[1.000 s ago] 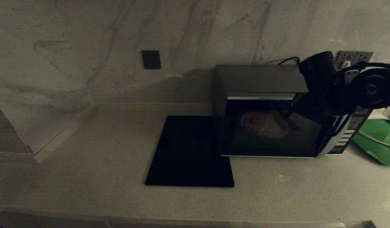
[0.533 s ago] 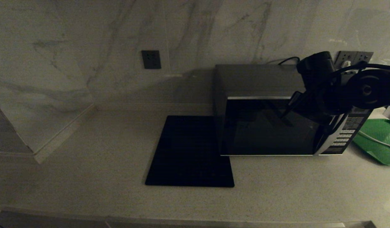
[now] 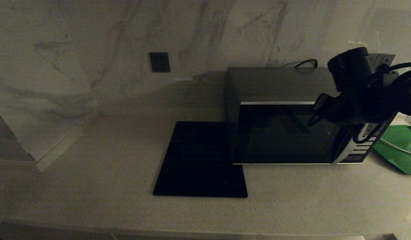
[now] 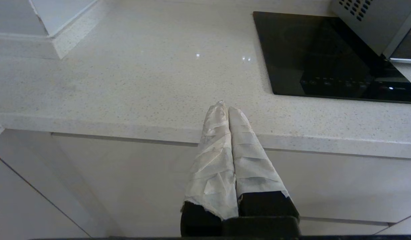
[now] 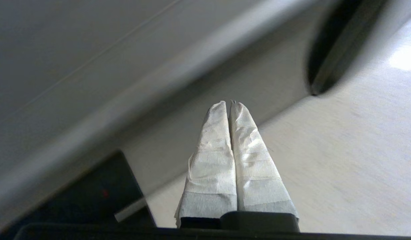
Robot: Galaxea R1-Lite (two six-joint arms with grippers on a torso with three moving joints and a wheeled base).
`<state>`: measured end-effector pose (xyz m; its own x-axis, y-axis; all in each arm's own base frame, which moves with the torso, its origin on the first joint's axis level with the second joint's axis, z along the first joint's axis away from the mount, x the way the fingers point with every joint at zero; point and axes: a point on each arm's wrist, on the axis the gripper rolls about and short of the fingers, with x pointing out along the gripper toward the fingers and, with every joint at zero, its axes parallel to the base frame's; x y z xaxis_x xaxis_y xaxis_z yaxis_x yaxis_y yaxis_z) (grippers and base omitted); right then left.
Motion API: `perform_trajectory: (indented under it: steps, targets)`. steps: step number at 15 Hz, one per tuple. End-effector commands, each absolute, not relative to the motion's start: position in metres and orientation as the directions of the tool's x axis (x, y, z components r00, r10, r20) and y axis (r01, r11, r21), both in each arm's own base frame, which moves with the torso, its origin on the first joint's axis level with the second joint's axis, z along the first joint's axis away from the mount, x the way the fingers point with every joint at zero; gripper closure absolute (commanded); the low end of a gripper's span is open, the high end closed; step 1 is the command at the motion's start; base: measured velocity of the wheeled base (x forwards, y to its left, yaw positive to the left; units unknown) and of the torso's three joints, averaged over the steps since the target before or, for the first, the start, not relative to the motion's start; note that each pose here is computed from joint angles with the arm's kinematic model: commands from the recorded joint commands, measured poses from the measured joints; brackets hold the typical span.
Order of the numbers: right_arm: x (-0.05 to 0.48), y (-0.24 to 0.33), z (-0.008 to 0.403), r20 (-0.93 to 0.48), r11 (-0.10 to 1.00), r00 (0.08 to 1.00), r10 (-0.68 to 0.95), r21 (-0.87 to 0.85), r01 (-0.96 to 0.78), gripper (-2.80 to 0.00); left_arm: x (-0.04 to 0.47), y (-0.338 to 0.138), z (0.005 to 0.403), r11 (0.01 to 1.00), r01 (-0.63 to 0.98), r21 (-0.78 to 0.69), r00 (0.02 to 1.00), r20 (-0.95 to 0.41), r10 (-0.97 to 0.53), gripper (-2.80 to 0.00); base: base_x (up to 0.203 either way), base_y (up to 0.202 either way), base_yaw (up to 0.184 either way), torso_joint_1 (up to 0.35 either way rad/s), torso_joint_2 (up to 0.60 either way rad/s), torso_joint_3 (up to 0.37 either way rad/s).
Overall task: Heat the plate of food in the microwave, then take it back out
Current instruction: Close the microwave oven
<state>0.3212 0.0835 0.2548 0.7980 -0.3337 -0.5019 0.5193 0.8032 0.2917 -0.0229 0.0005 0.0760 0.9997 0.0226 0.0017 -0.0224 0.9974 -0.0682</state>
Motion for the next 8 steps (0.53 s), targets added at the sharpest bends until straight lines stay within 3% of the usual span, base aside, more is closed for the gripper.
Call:
perform_trajectory:
  steps: [1, 8]
  targets:
    - [0.278, 0.068, 0.279, -0.464, 0.801, 0.819, -0.337, 0.316, 0.508, 0.00, -0.023, 0.001, 0.076, 0.997, -0.023, -0.069, 1.000, 0.002, 0.023, 0.00, 0.000, 0.000, 0.000, 0.000, 0.00, 0.000]
    - [0.204, -0.013, 0.317, -0.384, 0.794, 0.820, -0.424, 0.278, 0.540, 0.00, -0.023, 0.001, 0.076, 0.997, -0.023, -0.069, 1.000, 0.002, 0.023, 0.00, 0.000, 0.000, 0.000, 0.000, 0.00, 0.000]
